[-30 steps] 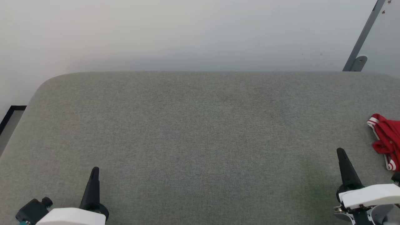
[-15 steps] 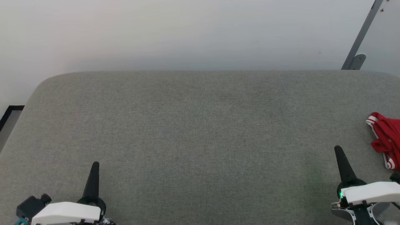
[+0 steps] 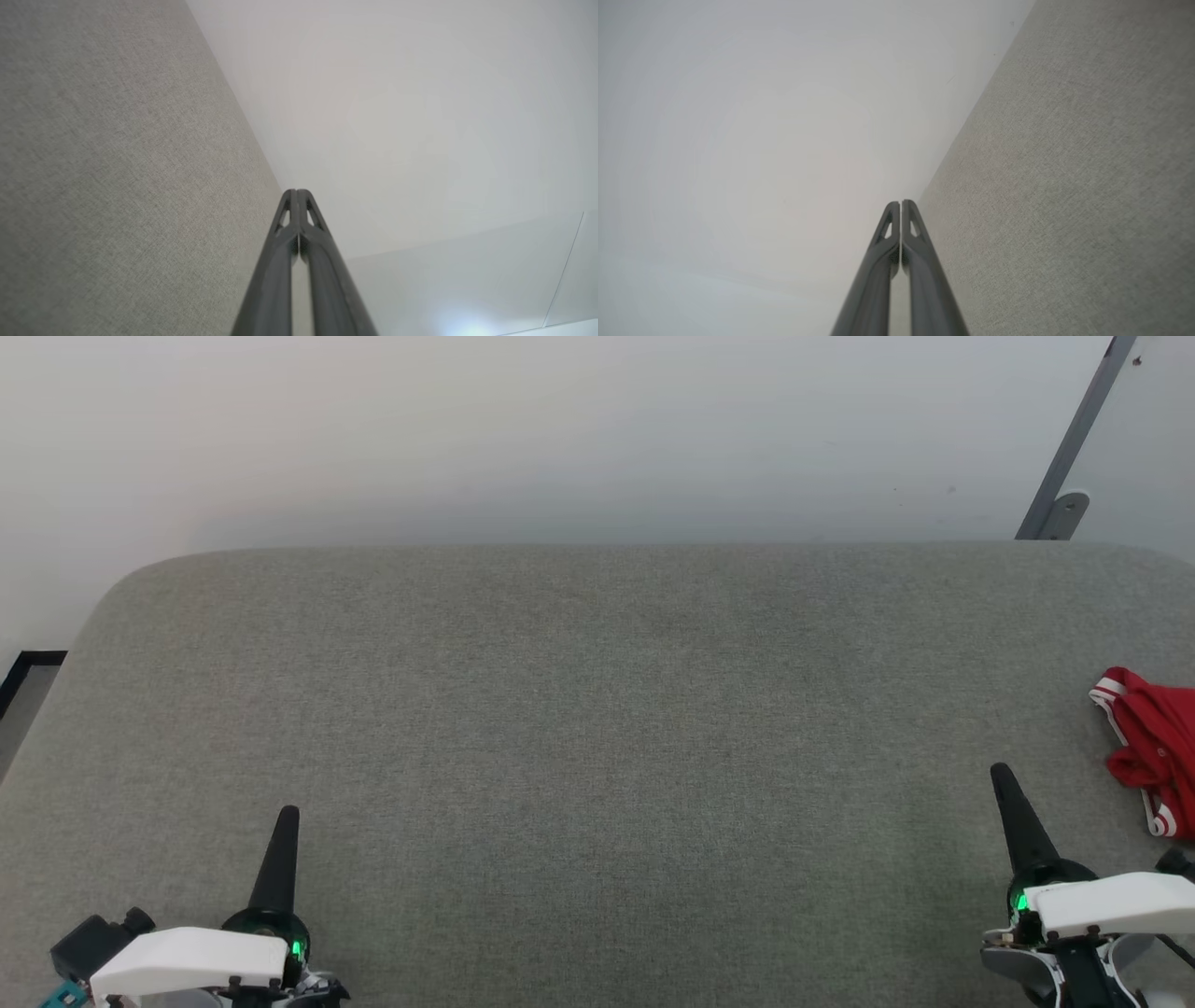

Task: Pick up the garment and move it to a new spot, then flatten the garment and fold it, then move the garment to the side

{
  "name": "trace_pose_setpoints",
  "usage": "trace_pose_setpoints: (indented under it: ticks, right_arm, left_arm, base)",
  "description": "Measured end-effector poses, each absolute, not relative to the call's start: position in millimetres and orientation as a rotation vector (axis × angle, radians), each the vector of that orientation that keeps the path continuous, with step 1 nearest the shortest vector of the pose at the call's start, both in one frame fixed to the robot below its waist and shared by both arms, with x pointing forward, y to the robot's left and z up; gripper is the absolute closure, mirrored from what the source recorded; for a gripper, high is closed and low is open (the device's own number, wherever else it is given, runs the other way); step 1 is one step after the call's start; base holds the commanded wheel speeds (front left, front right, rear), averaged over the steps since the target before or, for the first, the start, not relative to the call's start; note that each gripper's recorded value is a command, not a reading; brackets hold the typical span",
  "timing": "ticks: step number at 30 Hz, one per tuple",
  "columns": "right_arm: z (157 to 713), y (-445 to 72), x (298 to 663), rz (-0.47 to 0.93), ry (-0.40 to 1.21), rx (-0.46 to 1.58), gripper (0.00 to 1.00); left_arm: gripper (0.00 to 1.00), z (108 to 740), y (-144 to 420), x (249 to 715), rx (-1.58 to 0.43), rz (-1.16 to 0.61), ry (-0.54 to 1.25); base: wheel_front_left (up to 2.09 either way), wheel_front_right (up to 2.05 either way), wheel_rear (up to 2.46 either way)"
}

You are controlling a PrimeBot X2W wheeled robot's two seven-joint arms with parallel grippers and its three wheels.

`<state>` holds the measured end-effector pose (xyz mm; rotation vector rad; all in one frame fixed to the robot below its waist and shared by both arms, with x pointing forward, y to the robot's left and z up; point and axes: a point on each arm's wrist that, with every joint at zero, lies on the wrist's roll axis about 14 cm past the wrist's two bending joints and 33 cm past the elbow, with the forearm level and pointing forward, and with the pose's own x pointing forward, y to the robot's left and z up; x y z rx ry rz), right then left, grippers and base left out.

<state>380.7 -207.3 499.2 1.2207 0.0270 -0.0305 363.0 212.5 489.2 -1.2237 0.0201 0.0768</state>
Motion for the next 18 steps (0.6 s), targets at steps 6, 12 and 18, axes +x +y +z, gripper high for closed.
trace_pose_setpoints:
  ticks: [6, 12, 18]
  right_arm:
    - [501.0, -205.7, 382.7, -0.024, 0.024, 1.273, 1.00]
    - [500.3, -204.7, 382.6, -0.025, 0.024, 1.325, 1.00]
    - [501.2, -203.5, 383.7, -0.022, 0.020, 1.372, 1.00]
  left_arm:
    - [1.00, 493.4, 210.9, 368.1, -1.278, 0.066, 0.011]
    - [1.00, 493.3, 208.4, 370.2, -1.323, 0.060, 0.017]
    - [1.00, 496.1, 206.8, 374.1, -1.375, 0.050, 0.013]
  base:
    - [0.00, 0.00, 0.00]
    - [0.00, 0.00, 0.00]
    - [0.00, 0.00, 0.00]
